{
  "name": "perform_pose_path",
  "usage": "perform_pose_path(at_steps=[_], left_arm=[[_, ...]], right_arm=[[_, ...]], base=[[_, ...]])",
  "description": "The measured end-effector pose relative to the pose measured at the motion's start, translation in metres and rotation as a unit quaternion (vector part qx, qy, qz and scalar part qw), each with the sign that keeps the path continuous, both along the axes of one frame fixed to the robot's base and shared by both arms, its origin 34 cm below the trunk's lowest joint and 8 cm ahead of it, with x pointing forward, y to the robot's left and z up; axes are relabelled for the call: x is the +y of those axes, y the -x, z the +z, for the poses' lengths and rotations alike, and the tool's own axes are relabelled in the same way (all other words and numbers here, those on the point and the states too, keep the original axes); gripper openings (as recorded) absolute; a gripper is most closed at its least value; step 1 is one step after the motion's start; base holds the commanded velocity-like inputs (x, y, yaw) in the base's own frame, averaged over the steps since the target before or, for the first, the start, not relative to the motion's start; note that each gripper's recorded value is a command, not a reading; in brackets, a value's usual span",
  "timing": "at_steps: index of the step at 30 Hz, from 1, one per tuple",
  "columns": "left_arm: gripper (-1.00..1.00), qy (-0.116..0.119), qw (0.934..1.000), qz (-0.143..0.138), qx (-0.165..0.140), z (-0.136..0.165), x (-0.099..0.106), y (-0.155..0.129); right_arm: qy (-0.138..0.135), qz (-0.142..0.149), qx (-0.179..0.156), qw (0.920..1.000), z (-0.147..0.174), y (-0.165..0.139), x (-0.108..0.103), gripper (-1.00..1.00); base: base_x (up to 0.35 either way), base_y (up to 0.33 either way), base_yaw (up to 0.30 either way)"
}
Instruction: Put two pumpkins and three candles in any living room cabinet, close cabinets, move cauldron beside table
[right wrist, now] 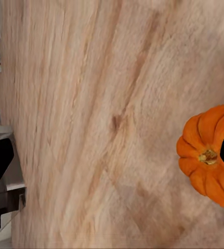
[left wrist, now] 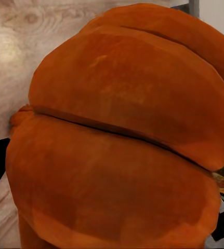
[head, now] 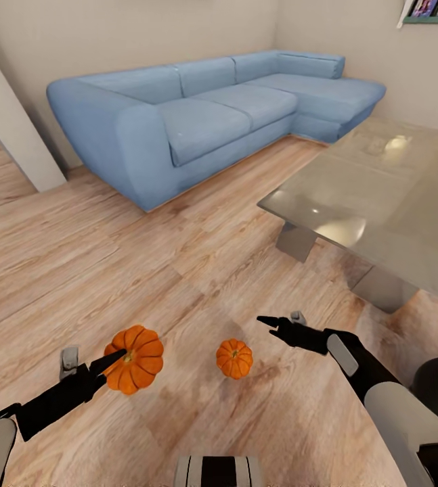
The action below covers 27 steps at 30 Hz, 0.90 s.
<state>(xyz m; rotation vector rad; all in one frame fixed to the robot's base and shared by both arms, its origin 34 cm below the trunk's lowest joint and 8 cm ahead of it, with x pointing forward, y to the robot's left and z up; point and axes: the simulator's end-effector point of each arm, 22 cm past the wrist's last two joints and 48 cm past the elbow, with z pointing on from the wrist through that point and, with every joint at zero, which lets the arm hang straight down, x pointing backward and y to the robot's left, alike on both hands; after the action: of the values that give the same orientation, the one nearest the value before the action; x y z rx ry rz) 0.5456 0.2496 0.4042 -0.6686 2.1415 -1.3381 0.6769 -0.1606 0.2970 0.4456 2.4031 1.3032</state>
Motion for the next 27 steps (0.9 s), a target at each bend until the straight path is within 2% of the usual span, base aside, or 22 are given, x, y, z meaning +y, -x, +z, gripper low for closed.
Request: perform_pose_path(at_steps=[2, 4, 5, 7, 11, 16, 22, 27], left_arm=[[-1.0, 0.016, 0.9995, -0.008, -0.025, 0.018, -0.005, 0.002], [-1.0, 0.03, 0.9983, -0.019, -0.045, 0.031, -0.01, 0.006], [-1.0, 0.035, 0.9978, -0.025, -0.051, 0.034, -0.013, 0.008], [-1.0, 0.043, 0.997, -0.031, -0.056, 0.037, -0.017, 0.011], [-1.0, 0.049, 0.9966, -0.035, -0.055, 0.035, -0.02, 0.013], [-1.0, 0.052, 0.9968, -0.034, -0.05, 0.028, -0.018, 0.014], [-1.0, 0.057, 0.9969, -0.033, -0.044, 0.021, -0.017, 0.015], [-1.0, 0.057, 0.9972, -0.033, -0.034, 0.011, -0.017, 0.017]], right_arm=[[-0.015, 0.004, -0.036, 0.9992, 0.009, -0.006, 0.004, 1.0], [-0.024, 0.022, -0.064, 0.9974, 0.013, -0.004, 0.01, 1.0], [-0.024, 0.041, -0.075, 0.996, 0.013, 0.001, 0.016, 1.0], [-0.018, 0.072, -0.087, 0.9935, 0.008, 0.01, 0.023, 1.0], [-0.003, 0.1, -0.11, 0.9889, -0.002, 0.017, 0.026, 1.0], [0.011, 0.106, -0.116, 0.9875, -0.012, 0.015, 0.018, 1.0], [0.063, 0.095, -0.127, 0.9854, -0.02, -0.013, -0.015, 1.0], [0.068, 0.1, -0.146, 0.9818, -0.022, -0.018, -0.015, 1.0]], base=[[0.0, 0.0, 0.0], [0.0, 0.0, 0.0], [0.0, 0.0, 0.0], [0.0, 0.0, 0.0], [0.0, 0.0, 0.0], [0.0, 0.0, 0.0], [0.0, 0.0, 0.0], [0.0, 0.0, 0.0]])
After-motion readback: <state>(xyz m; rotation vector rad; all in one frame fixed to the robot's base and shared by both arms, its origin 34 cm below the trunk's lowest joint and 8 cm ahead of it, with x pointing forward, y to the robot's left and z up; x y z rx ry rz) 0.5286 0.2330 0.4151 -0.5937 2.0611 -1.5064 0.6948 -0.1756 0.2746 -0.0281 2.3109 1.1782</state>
